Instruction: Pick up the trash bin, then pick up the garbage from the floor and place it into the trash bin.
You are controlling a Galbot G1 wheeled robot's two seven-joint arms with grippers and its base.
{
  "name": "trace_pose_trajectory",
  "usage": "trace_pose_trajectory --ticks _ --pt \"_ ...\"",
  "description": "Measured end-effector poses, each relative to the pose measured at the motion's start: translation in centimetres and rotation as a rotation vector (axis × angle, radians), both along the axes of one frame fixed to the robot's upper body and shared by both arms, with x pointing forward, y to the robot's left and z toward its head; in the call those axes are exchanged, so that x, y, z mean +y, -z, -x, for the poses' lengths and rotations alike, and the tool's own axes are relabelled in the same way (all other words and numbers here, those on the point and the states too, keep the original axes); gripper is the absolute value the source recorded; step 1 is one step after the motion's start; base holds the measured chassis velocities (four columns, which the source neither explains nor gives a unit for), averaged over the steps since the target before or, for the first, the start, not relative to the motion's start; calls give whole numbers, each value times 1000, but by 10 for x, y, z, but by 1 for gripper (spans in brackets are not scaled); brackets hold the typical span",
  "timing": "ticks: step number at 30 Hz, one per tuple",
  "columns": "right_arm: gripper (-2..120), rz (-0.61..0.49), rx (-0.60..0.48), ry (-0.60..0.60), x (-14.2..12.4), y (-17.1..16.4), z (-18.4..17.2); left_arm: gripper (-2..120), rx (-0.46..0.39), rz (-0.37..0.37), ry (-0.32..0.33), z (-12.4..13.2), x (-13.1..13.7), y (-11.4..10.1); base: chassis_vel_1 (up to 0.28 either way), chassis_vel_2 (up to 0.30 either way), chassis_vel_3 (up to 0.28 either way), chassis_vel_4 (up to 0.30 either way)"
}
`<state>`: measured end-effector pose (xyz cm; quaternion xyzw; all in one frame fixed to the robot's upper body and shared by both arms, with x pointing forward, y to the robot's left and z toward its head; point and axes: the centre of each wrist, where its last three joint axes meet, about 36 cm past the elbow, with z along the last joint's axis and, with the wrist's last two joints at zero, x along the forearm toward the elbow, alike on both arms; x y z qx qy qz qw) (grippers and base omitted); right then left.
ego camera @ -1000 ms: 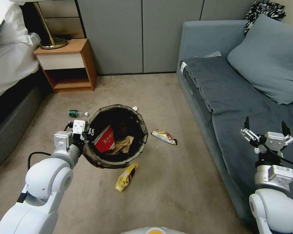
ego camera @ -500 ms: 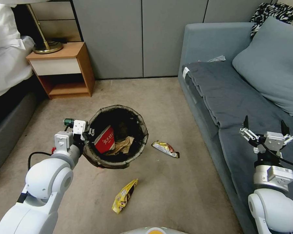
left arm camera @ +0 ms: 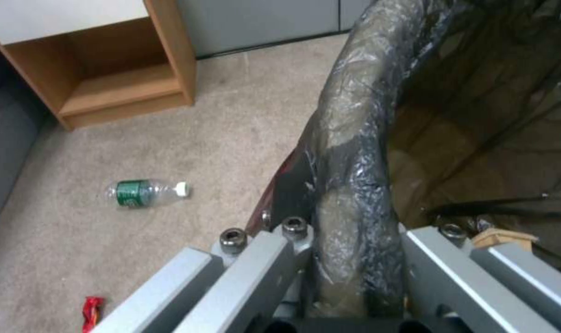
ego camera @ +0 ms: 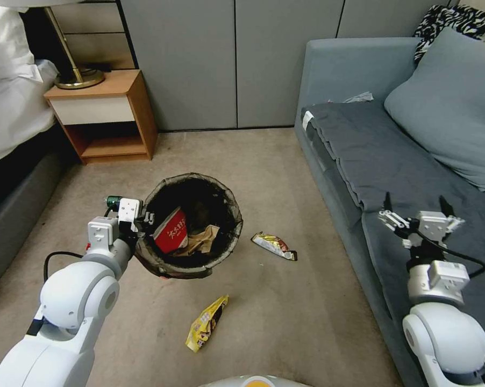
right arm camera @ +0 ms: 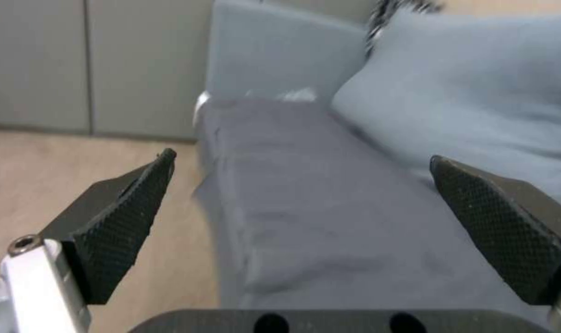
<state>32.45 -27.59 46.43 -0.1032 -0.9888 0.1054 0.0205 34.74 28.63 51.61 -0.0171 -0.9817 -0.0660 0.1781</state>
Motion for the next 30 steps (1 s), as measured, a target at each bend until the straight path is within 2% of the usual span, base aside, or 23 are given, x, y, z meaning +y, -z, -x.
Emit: trace_pose_trajectory --ticks 1,3,4,7,8,12,16,20,21,23,24,27,30 --pt "100 0 0 0 0 0 0 1 0 0 0 0 0 0 0 0 0 0" --pt "100 2 88 -62 4 -6 -13 1 -1 1 -3 0 1 0 0 0 0 0" --pt "100 2 88 -62 4 -6 -13 1 -1 1 -3 0 1 0 0 0 0 0" --pt "100 -29 199 -143 10 -13 -35 1 0 0 -9 0 2 1 0 0 0 0" --pt "100 -29 199 -143 10 -13 -35 1 0 0 -9 0 2 1 0 0 0 0" --pt "100 -60 353 -249 22 -24 -65 1 2 -3 -14 -2 3 2 0 0 0 0" --pt "100 -66 398 -270 25 -18 -72 1 3 -2 -15 -2 3 3 0 0 0 0" --pt "100 -123 579 -343 41 16 -86 1 5 -2 -18 -3 3 4 0 0 0 0" --pt "100 -123 579 -343 41 16 -86 1 5 -2 -18 -3 3 4 0 0 0 0" --pt "100 -159 666 -372 51 30 -92 1 2 -3 -18 -4 4 3 0 0 0 0" --pt "100 -159 666 -372 51 30 -92 1 2 -3 -18 -4 4 3 0 0 0 0" --pt "100 -191 770 -384 71 48 -105 1 1 -3 -18 -4 4 3 0 0 0 0" --pt "100 -211 812 -381 84 59 -111 1 3 -4 -21 -4 5 3 0 0 0 0"
